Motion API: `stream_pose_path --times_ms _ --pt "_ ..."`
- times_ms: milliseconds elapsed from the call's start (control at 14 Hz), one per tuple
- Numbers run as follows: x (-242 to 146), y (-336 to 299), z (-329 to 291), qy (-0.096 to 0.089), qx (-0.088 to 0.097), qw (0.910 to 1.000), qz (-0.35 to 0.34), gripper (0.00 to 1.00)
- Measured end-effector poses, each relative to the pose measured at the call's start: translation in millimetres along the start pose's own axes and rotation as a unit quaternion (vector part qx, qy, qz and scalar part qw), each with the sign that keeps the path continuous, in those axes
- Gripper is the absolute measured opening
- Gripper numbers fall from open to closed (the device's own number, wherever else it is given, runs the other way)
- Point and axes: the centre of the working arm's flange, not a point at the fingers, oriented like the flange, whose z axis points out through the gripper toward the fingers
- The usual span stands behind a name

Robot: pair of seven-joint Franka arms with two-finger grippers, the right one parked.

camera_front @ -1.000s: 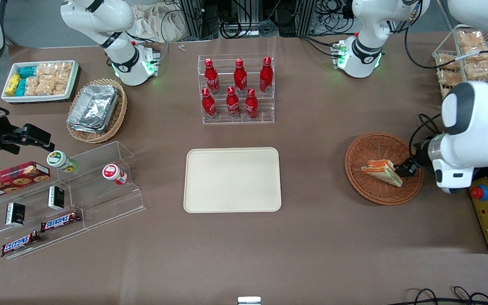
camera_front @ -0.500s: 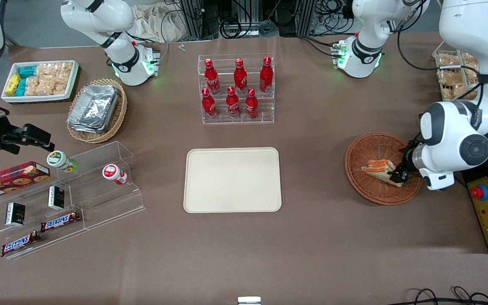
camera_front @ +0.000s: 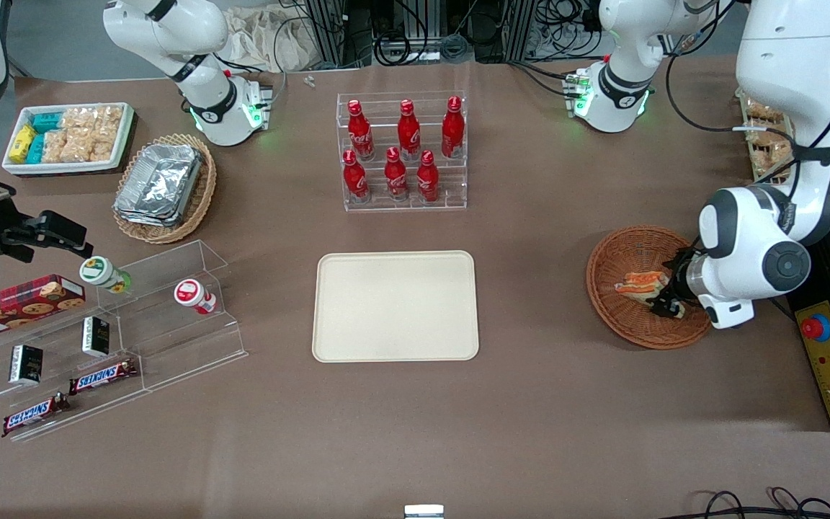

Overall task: Place sandwich from basket to tray
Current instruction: 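Close the left gripper on the sandwich wedge and lift it, then carry the sandwich with the left gripper over the cream tray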

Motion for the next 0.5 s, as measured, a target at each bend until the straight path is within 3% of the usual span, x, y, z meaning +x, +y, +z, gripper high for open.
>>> stream_pose_path --times_ms 286,500 --pt "-2.6 1.8 -17.5 0.003 -0.009 1.0 0.003 0.41" --pt "-17.3 -9.2 -94.0 -0.002 -0.006 0.9993 0.036 0.31"
